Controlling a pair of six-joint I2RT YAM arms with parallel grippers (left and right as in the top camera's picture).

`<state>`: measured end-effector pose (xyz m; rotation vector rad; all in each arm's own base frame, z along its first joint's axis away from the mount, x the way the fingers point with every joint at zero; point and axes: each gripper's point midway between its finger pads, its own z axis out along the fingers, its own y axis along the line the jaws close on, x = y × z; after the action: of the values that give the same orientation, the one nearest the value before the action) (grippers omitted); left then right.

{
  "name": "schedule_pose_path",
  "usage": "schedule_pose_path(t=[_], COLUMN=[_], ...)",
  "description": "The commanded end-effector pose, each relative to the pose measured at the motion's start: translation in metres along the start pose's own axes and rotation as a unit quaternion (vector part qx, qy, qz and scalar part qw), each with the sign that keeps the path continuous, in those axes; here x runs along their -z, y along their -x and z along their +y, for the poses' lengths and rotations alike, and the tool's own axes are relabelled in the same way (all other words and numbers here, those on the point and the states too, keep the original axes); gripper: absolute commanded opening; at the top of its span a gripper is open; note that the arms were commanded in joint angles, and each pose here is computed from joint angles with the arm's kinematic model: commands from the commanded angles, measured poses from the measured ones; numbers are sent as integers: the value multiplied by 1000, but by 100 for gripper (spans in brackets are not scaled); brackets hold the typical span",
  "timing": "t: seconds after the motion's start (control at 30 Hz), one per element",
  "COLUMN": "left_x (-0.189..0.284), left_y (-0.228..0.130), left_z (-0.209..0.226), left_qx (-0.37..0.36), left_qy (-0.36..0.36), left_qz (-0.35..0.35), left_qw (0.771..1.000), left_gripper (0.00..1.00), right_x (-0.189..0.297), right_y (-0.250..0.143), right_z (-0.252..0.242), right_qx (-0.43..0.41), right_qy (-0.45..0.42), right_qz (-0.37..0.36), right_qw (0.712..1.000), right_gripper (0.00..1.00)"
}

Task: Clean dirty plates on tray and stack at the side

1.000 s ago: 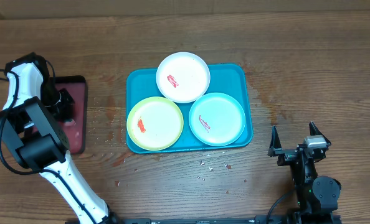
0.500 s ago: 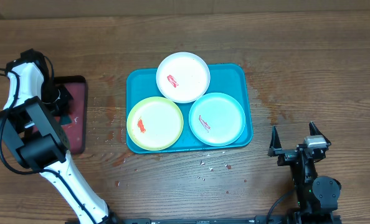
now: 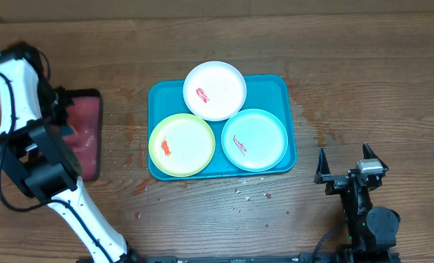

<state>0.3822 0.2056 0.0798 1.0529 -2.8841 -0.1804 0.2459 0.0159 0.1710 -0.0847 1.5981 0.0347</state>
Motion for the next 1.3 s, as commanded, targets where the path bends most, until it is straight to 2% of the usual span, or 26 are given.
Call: schedule_pose_path(t=[0.0,0.13,0.23,0.37,0.47,0.53,0.67,0.8,0.9,1.03,1.13,1.27], left_x=[68,104,104,52,5,2,39,87,95,50,3,-5], left_y=[12,11,11,10,-7,-7,2,-3,0,3,-15,-21], left_z=[-5,-11,-9,-10,-18,-13,4,4,13,21,10,17], left_qx=[15,15,16,14,-3,-3,6,22,23,20,9,-7], left_qy=[-44,-86,-79,-51,-56,-45,-26,-59,-34,19,4,24], left_qz=[-78,-113,-115,-75,-22,-22,-50,-65,-84,-68,-20,-10], left_qw=[996,990,990,996,998,999,998,996,996,997,1000,1000], left_gripper=[4,4,4,4,4,4,4,4,4,4,4,5], right_x=[0,0,0,0,0,0,0,0,0,0,0,0], right_y=[-1,-1,-1,-1,-1,-1,-1,-1,-1,-1,-1,-1], right_z=[0,0,0,0,0,0,0,0,0,0,0,0], right_qx=[0,0,0,0,0,0,0,0,0,0,0,0], right_qy=[0,0,0,0,0,0,0,0,0,0,0,0], right_qz=[-3,-3,-3,-3,-3,-3,-3,-3,-3,-3,-3,-3], right_qw=[1000,1000,1000,1000,1000,1000,1000,1000,1000,1000,1000,1000], right_gripper=[100,100,100,100,100,100,100,100,100,100,100,100])
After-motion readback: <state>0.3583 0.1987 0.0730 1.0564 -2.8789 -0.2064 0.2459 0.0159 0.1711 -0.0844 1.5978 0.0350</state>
